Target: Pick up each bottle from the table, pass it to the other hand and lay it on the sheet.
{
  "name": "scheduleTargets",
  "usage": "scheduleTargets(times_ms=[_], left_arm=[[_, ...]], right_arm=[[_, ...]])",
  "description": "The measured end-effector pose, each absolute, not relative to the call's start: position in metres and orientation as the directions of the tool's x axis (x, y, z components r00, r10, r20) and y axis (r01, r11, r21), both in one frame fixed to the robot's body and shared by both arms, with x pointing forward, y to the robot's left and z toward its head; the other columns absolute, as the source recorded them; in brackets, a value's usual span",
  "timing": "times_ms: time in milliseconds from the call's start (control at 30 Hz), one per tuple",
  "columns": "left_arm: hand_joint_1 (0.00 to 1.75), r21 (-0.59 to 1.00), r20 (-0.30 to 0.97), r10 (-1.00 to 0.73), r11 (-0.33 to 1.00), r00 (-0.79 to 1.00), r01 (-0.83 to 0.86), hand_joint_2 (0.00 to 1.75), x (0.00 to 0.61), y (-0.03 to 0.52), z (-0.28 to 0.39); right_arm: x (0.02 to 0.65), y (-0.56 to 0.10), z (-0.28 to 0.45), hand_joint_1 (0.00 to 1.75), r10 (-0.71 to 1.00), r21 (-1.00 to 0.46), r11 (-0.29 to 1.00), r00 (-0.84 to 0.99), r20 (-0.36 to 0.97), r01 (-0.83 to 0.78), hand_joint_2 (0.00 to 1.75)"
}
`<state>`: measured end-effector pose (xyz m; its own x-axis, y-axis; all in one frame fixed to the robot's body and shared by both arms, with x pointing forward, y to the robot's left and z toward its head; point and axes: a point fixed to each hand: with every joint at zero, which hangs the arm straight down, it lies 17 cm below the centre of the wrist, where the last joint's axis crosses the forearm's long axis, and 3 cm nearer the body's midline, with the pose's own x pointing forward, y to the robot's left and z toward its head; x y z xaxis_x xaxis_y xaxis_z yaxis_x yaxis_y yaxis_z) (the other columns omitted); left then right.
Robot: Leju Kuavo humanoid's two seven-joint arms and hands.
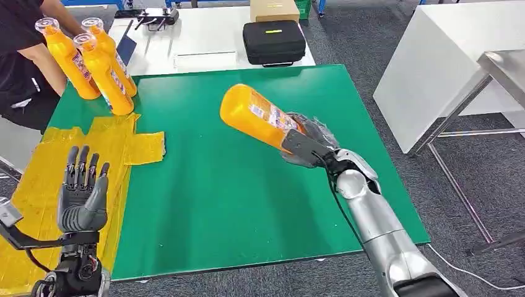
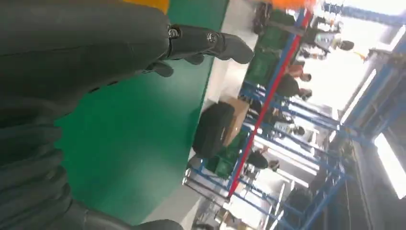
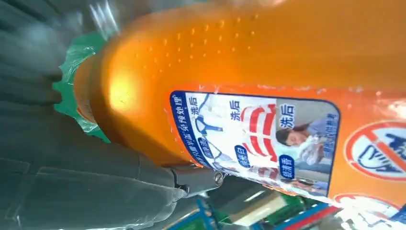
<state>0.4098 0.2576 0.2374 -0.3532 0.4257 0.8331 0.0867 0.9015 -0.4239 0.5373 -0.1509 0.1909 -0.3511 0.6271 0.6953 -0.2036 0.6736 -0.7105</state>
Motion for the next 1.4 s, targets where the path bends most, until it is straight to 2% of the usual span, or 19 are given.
scheduleTargets(times_ms=[233,567,1033,1400], left_arm=[[0.00,-0.440,0.809,0.489,0.872,-0.326,0.216,1.75,0.417,0.210,0.252],[0.00,-0.443,0.802,0.526,0.841,-0.281,0.311,1.75,0.421,0.170,0.259],[0.00,-0.439,0.822,0.511,0.850,-0.253,0.291,1.75,0.451,0.177,0.251],[0.00,-0.398,0.850,0.446,0.893,-0.281,0.211,1.75,0.473,0.206,0.251]], right_arm=[[0.532,-0.086,0.208,1.75,0.596,-0.688,0.686,-0.360,0.718,-0.238,1.75],[0.530,-0.046,0.203,1.75,0.574,-0.667,0.685,-0.347,0.742,-0.292,1.75],[0.511,0.045,0.195,1.75,0.546,-0.655,0.625,-0.361,0.756,-0.425,1.75],[0.466,0.131,0.200,1.75,0.460,-0.554,0.576,-0.322,0.828,-0.602,1.75]])
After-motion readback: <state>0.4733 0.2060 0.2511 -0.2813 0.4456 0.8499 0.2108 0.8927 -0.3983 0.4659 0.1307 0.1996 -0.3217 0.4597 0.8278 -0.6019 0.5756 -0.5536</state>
